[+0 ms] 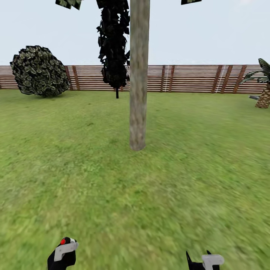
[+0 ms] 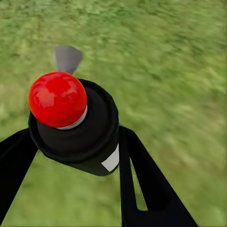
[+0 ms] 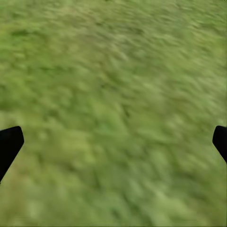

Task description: In the garden, pick up the pesticide atomizer on the floor and spray pesticide onto both trees until each tree trunk is fully covered.

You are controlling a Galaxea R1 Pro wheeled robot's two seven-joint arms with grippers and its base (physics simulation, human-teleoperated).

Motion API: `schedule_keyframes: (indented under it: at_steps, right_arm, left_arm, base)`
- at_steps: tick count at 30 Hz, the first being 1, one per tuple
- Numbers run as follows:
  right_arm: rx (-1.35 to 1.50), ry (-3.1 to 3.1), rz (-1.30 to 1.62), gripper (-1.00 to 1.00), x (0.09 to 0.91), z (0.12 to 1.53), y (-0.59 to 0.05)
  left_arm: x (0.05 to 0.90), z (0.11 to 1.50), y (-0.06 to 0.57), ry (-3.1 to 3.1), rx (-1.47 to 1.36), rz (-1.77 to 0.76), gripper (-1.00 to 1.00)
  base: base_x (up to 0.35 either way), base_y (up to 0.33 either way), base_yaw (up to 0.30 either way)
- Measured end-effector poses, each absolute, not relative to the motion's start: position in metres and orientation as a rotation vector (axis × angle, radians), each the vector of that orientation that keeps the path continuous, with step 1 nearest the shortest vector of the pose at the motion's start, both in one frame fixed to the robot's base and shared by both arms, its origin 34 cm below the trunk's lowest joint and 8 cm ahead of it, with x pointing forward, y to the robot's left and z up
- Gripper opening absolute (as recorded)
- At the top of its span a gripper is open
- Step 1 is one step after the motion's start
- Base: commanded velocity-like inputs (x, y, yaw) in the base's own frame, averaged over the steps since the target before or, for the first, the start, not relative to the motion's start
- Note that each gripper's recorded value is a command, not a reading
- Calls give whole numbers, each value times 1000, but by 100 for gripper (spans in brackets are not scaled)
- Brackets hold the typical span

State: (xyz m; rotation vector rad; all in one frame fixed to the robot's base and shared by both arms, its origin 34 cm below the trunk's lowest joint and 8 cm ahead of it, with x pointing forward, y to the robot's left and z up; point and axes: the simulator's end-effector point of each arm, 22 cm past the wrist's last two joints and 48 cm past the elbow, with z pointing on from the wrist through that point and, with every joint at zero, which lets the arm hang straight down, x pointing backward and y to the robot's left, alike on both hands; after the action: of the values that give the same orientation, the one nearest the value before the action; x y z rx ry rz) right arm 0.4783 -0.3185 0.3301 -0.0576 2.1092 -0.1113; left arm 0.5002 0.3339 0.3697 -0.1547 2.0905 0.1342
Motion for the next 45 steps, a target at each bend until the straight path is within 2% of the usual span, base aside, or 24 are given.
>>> schedule_keyframes:
  at_steps: [45]
  right_arm:
    - [-58,2108,-111,100,479,330,-318]
  left_arm:
    - [501,370,334,2090,-155,135,-100]
  base:
    - [338,0,0]
